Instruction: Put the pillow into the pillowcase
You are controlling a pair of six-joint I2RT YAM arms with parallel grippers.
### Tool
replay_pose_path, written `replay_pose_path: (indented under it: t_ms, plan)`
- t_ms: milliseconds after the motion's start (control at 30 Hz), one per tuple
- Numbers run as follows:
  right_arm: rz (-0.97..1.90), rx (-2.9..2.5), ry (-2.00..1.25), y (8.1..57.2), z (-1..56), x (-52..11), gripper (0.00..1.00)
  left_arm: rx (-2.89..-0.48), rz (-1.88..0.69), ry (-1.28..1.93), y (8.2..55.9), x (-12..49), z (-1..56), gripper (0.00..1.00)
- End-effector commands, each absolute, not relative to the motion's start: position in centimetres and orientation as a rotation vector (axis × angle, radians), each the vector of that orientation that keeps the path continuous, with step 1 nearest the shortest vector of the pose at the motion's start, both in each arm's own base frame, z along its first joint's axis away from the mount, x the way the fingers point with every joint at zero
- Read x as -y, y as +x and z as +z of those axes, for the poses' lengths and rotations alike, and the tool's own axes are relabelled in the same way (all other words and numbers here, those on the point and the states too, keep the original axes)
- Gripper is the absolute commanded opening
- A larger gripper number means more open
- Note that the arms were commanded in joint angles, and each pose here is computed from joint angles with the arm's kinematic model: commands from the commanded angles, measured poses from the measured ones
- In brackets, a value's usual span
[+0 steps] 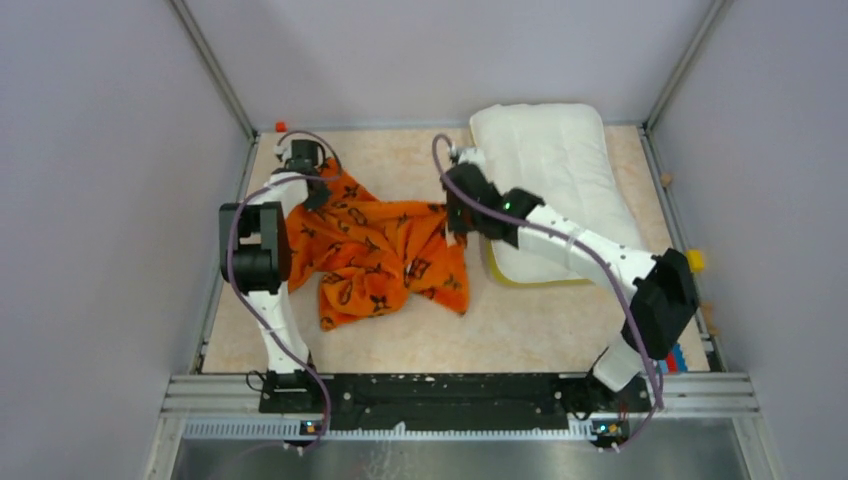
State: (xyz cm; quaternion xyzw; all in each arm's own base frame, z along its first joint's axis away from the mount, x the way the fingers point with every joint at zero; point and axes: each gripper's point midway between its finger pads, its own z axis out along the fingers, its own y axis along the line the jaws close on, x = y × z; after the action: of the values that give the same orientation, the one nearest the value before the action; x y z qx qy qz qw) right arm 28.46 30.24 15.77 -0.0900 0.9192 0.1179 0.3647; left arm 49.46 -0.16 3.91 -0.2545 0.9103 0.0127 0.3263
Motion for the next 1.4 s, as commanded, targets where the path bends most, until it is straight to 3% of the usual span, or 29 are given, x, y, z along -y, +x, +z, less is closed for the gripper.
replay_pose_path:
  t_ms: [0, 33, 67, 133, 167, 200, 233, 300, 433, 500, 700, 933, 1367]
  plan:
    - [0.017, -2.244, -0.158, 37.9, 22.4, -23.7, 0.00, -2.278, 0.126, -0.815, 49.1, -5.1, 7.3, 0.00]
    - [0.027, -2.228, -0.153, 39.6, 23.2, -23.8, 0.03, -2.266, 0.137, -0.828, 49.6, -5.9, 8.0, 0.00]
    - [0.072, -2.213, -0.162, 41.0, 24.7, -24.8, 0.18, -2.264, 0.146, -0.840, 50.0, -6.6, 8.1, 0.00]
    - [0.088, -2.229, -0.201, 42.0, 25.6, -26.1, 0.62, -2.276, 0.142, -0.856, 50.8, -7.7, 8.0, 0.00]
    - [0.101, -2.232, -0.220, 41.9, 25.9, -26.8, 0.76, -2.287, 0.139, -0.855, 51.2, -8.0, 7.9, 0.00]
    - [0.117, -2.232, -0.238, 41.6, 26.0, -27.3, 0.87, -2.300, 0.145, -0.859, 51.5, -8.3, 7.5, 0.00]
    - [0.123, -2.230, -0.249, 41.1, 26.1, -27.5, 0.89, -2.310, 0.149, -0.854, 51.8, -8.4, 7.2, 0.00]
    - [0.128, -2.240, -0.247, 39.8, 25.7, -27.0, 0.90, -2.311, 0.138, -0.826, 52.5, -8.5, 7.4, 0.14]
    - [0.195, -2.273, -0.206, 36.5, 23.5, -25.4, 0.91, -2.321, -0.023, -0.693, 54.2, -6.2, 9.6, 0.78]
    - [0.220, -2.302, -0.184, 35.4, 21.3, -25.0, 0.89, -2.302, -0.076, -0.635, 54.5, -4.4, 11.6, 0.96]
    - [0.291, -2.406, -0.172, 34.7, 15.1, -26.5, 0.83, -2.273, -0.154, -0.420, 51.7, 3.3, 16.8, 0.99]
    - [0.371, -2.431, 0.053, 36.9, 11.5, -28.6, 0.75, -2.282, -0.218, -0.262, 40.8, 10.9, 18.6, 0.99]
    - [0.404, -2.329, 0.515, 38.0, 7.0, -27.4, 0.70, -2.431, -0.255, -0.017, 21.9, 17.7, 12.1, 0.88]
